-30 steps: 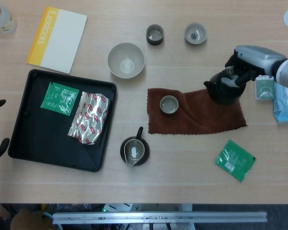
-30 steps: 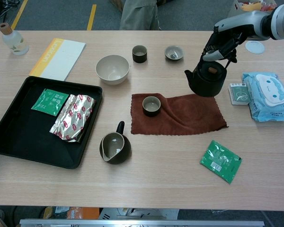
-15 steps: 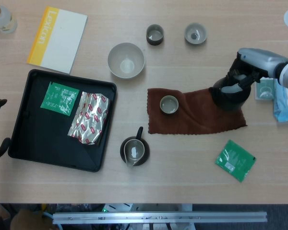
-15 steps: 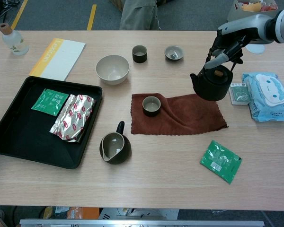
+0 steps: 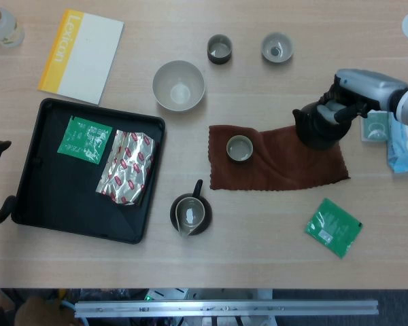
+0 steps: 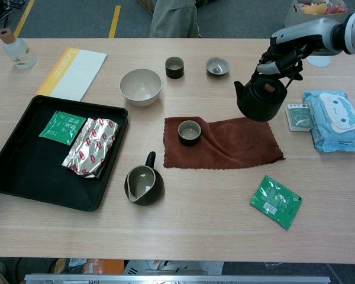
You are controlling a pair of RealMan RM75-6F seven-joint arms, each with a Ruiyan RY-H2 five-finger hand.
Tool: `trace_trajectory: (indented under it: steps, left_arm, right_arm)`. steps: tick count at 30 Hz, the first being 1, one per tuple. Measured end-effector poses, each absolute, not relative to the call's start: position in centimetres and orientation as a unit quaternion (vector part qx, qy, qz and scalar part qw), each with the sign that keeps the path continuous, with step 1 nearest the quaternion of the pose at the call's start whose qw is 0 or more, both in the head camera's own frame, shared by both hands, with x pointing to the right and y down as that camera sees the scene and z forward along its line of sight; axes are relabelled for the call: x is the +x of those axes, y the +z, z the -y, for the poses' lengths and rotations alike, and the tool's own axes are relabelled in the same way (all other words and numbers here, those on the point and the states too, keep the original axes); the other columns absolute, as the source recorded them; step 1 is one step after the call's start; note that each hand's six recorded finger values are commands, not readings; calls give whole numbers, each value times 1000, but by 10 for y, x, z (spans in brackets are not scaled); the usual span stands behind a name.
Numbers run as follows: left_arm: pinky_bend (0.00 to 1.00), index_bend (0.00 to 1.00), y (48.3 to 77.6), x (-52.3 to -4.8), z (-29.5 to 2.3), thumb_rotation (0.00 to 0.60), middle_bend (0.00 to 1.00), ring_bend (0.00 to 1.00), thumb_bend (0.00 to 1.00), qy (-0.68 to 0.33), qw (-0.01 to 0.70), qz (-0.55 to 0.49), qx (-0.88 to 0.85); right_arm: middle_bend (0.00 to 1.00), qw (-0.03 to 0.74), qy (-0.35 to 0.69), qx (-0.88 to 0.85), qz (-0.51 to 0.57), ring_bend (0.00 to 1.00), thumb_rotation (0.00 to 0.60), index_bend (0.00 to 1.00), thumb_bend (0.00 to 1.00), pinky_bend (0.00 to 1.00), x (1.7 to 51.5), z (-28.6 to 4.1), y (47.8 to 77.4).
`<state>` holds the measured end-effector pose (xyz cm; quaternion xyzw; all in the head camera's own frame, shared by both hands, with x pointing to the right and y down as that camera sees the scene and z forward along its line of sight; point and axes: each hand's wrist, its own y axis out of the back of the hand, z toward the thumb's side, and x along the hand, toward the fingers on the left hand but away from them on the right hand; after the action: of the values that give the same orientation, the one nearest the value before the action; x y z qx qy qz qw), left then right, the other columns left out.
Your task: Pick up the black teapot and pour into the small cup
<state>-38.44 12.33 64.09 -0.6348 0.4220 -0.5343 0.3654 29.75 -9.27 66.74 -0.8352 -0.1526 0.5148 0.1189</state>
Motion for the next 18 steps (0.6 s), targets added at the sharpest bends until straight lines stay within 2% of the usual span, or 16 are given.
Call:
trace_trajectory:
  steps: [6,7,9,11,13,15,18]
  left_arm:
    - [171,111,641,-385,-123,600,179,161,288,-535,365,-423,-634]
    - [171,111,641,-386,-123,600,181,161,288,-536,365,-423,-634]
    - [171,111,641,-386,-123,600,185,161,288,-537,364,-423,-633]
    - [171,112,641,-386,-124,600,185,161,288,-537,364,-423,-633]
    - [171,113,641,-386,-124,600,185,161,288,-536,364,-424,-633]
    - [171,113,641,-386,-124,600,185,161,288,-536,364,-423,-633]
    - [172,113,641,-386,-125,600,185,161,288,-536,364,-423,-633]
  right_arm:
    - [913,116,509,-839,154,939,407,926,533,410,295,93,666]
    - [913,117,509,-839,153,939,400,926,509,410,295,93,666]
    - [913,117,509,-839,150,939,364,926,392,410,294,92,667]
    - [913,118,509,-839,149,939,311,926,286,410,294,92,667]
    - [915,117,511,-839,148,940,230,926,219,410,295,91,668]
    - [916,111,510,-840,149,940,122,926,211,410,295,90,668]
    - [917,104,511,-840,149,941,39,926,246,410,295,89,668]
